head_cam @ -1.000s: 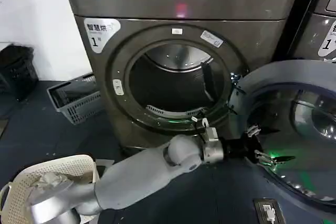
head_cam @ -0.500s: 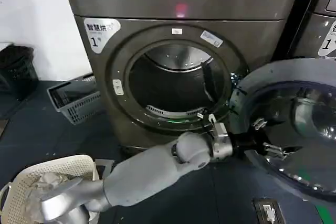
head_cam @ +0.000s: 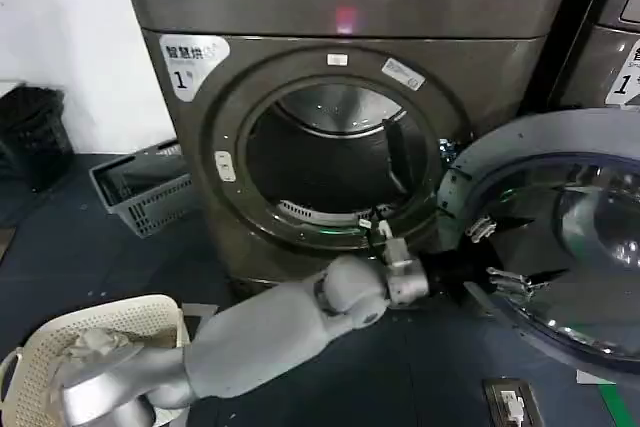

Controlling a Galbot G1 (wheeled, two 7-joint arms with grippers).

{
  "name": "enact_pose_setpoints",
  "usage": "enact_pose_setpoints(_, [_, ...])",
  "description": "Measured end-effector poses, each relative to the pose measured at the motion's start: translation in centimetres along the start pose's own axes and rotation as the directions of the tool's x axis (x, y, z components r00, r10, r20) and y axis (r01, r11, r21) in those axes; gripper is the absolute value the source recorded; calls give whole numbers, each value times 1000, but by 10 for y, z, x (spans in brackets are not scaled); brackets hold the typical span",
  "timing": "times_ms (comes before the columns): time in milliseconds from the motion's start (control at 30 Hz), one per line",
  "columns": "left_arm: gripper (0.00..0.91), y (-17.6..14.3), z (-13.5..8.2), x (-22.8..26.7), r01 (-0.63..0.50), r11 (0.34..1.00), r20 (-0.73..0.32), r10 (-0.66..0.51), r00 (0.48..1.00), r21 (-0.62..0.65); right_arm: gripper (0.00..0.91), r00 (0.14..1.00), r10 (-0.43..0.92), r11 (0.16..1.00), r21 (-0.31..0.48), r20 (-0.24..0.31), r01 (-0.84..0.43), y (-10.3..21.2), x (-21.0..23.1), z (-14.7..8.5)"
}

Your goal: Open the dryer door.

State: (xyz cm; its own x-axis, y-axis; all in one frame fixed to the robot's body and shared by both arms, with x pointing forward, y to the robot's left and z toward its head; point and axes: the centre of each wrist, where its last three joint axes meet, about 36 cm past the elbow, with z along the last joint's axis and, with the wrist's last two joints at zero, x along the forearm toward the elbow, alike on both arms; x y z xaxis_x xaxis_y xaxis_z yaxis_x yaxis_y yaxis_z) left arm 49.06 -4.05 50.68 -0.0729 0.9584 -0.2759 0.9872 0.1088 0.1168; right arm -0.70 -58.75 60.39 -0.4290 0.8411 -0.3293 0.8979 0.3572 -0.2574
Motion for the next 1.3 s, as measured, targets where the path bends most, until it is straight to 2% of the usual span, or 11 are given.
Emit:
enact_pose_setpoints(100, [907,-2,1,22,15,1000,47,-15,999,1,907,1000,25,1000,-12,17,-25,-3,0,-2])
enact_pose_setpoints(267, [907,-6,-7,65,60,997,62,-57,996,-45,907,998,51,999,-15,35,-51,-6,2,-3])
enact_pose_setpoints(433, [907,-17,-17,112,130,990,6,-130,991,-62,907,997,52,999,-13,50,-51,-5,2,-6])
enact_pose_setpoints(533, [907,-24,-26,144,167,982,-58,-173,983,-84,907,997,52,999,-10,65,-52,-5,1,-11])
enact_pose_setpoints(767, [907,-38,-56,223,182,972,-284,-218,934,-149,907,994,67,998,11,92,-68,-9,3,-22])
enact_pose_setpoints(900, [907,-35,-70,273,173,966,-425,-240,872,-192,907,992,64,998,22,106,-66,-9,4,-30])
enact_pose_setpoints(1067, [907,-30,-88,325,160,959,-579,-271,769,-236,907,992,59,997,48,111,-64,-8,1,-33])
enact_pose_setpoints(1300, [907,-31,-120,397,99,957,-794,-281,540,-271,907,992,62,996,59,106,-68,-5,-4,-32])
